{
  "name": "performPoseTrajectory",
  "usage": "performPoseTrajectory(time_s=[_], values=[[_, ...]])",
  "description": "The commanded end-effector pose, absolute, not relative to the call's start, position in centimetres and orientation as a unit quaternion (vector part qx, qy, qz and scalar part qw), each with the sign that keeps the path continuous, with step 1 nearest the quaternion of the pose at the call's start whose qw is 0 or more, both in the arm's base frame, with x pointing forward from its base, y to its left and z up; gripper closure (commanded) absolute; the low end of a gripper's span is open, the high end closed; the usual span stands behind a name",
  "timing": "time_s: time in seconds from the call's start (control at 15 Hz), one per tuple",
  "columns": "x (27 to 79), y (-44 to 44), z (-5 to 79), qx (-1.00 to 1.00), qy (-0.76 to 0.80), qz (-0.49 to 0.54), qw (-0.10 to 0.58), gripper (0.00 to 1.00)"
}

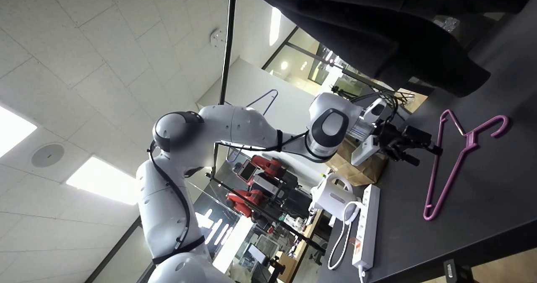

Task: Hang the pink coat hanger on the rod

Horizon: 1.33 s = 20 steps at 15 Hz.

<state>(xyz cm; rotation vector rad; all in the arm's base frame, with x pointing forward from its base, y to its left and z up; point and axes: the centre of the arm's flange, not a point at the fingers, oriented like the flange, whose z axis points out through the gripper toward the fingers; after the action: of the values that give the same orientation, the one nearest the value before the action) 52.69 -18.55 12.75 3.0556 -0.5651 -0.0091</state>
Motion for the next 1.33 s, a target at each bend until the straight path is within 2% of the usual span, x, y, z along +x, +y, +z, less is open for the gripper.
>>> performPoseTrajectory(time_s=[0.0,0.13,0.4,0.47,0.53,0.6,0.8,0.87,1.27], values=[[52.7,-19.6,13.5,0.979,-0.202,-0.012,0.011,0.25],[52.6,-20.1,13.9,0.978,-0.208,-0.006,0.006,0.33],[52.5,-20.7,14.4,0.975,-0.221,-0.003,0.012,0.63],[52.5,-20.6,14.5,0.976,-0.217,-0.004,0.01,0.19],[52.6,-20.4,14.6,0.977,-0.215,-0.005,0.008,0.23],[52.7,-20.2,14.6,0.978,-0.208,-0.006,0.005,0.23],[53.1,-18.9,14.1,0.984,-0.178,0.0,0.006,0.04],[53.3,-18.5,13.9,0.985,-0.171,0.001,0.008,0.01],[53.3,-17.8,13.4,0.985,-0.174,-0.001,0.011,0.0]])
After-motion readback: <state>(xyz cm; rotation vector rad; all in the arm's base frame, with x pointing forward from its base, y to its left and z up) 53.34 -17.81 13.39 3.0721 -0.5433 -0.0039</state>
